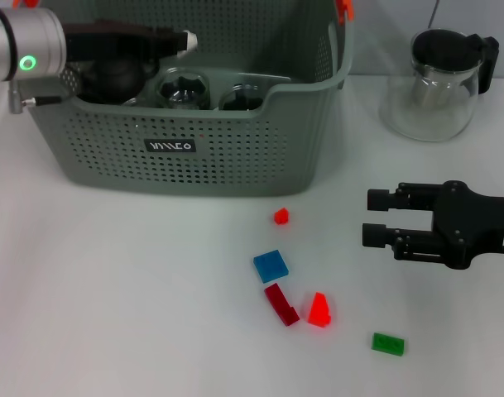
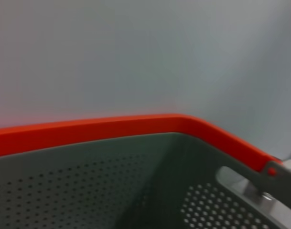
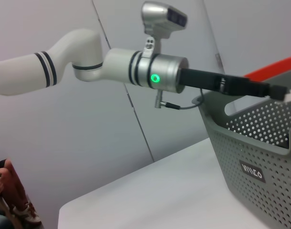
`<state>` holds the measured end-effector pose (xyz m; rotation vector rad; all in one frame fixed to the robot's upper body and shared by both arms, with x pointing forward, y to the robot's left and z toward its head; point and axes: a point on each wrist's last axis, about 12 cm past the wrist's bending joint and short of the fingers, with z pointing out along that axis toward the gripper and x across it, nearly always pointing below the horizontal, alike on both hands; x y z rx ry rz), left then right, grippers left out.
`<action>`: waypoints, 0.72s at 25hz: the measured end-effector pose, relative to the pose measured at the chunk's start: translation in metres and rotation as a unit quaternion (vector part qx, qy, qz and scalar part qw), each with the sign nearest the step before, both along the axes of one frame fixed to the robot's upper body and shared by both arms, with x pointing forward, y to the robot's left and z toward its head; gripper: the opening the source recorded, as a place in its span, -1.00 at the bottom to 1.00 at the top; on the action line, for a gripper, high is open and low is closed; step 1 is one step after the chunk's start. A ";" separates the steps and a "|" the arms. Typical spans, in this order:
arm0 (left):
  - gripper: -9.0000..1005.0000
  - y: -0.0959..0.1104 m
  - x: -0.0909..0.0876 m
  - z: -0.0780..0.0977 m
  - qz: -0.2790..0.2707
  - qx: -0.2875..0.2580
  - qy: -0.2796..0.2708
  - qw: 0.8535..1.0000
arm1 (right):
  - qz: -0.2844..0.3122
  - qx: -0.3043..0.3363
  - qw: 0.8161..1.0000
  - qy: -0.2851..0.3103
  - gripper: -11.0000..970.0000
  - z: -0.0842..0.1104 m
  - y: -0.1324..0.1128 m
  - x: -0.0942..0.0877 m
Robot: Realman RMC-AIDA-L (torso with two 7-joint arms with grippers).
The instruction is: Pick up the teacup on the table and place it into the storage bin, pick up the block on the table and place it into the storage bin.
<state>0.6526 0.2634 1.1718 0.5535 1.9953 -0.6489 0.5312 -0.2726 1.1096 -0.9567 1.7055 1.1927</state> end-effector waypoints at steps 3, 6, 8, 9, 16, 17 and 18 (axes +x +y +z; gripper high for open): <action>-0.53 -0.002 -0.002 0.003 0.007 0.000 -0.011 1.000 | -0.001 0.000 1.000 0.001 0.36 0.000 0.000 0.000; -0.37 0.006 -0.008 0.008 0.011 -0.022 -0.019 1.000 | -0.002 0.000 1.000 0.002 0.36 -0.001 -0.001 -0.001; -0.26 0.016 -0.019 0.011 0.006 -0.047 -0.025 0.999 | -0.003 0.001 1.000 0.003 0.36 -0.001 -0.001 -0.002; -0.21 0.020 -0.028 0.011 -0.011 -0.061 -0.030 0.998 | -0.003 0.001 1.000 0.003 0.36 -0.001 -0.002 -0.002; 0.30 0.054 -0.116 -0.032 -0.115 -0.085 -0.095 0.985 | -0.006 0.001 1.000 0.002 0.36 0.000 -0.003 0.000; 0.34 0.055 -0.128 -0.041 -0.128 -0.078 -0.108 0.983 | -0.006 0.001 1.000 0.002 0.36 0.001 -0.002 0.001; 0.38 0.055 -0.144 -0.053 -0.141 -0.068 -0.122 0.980 | -0.005 0.001 1.000 0.002 0.36 0.001 -0.002 0.001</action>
